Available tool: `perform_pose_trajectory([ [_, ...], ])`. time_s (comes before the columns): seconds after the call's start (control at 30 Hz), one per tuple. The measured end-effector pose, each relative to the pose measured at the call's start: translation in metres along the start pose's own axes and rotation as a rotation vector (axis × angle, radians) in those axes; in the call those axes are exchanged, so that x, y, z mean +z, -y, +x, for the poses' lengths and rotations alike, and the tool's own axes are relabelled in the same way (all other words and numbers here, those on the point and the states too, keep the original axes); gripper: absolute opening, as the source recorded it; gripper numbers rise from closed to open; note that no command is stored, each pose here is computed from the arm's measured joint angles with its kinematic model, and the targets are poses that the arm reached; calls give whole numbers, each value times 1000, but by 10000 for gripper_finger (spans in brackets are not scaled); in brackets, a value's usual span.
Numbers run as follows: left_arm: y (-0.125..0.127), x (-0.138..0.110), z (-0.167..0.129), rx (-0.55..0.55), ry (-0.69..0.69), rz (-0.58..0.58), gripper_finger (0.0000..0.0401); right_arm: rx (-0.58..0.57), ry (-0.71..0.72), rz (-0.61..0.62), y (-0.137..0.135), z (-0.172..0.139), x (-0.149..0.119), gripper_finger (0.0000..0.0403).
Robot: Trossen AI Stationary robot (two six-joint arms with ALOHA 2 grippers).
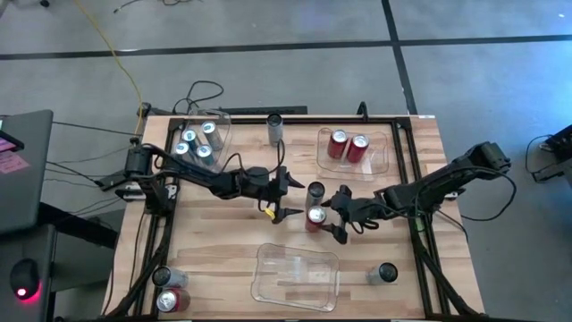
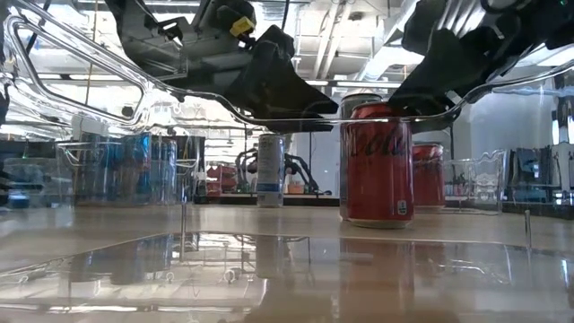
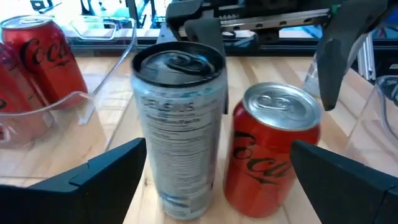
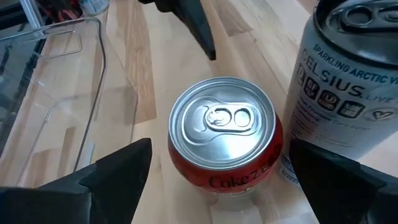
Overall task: Sort soda cans
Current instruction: Put the red soda can into the top right transparent bin
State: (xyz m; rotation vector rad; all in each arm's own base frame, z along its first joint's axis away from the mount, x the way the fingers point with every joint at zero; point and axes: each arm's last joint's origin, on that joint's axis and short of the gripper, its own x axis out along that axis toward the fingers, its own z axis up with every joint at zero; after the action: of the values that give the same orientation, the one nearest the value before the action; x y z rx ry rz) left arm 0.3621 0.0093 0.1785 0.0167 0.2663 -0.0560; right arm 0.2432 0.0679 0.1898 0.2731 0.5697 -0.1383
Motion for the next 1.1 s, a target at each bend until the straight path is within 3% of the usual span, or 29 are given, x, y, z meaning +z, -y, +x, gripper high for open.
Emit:
perform_pose_trajectory([
  [0.4,7,-24,23,0,17,-29,391,-1,1,-5,1,0,0,398],
  [0.77,7,-20,28,0,22,-44,391,-45,-93,-21,7,24,-14,394],
  [1.1,7,-23,28,5,-8,-37,391,1,-108,-17,3,14,-1,317],
])
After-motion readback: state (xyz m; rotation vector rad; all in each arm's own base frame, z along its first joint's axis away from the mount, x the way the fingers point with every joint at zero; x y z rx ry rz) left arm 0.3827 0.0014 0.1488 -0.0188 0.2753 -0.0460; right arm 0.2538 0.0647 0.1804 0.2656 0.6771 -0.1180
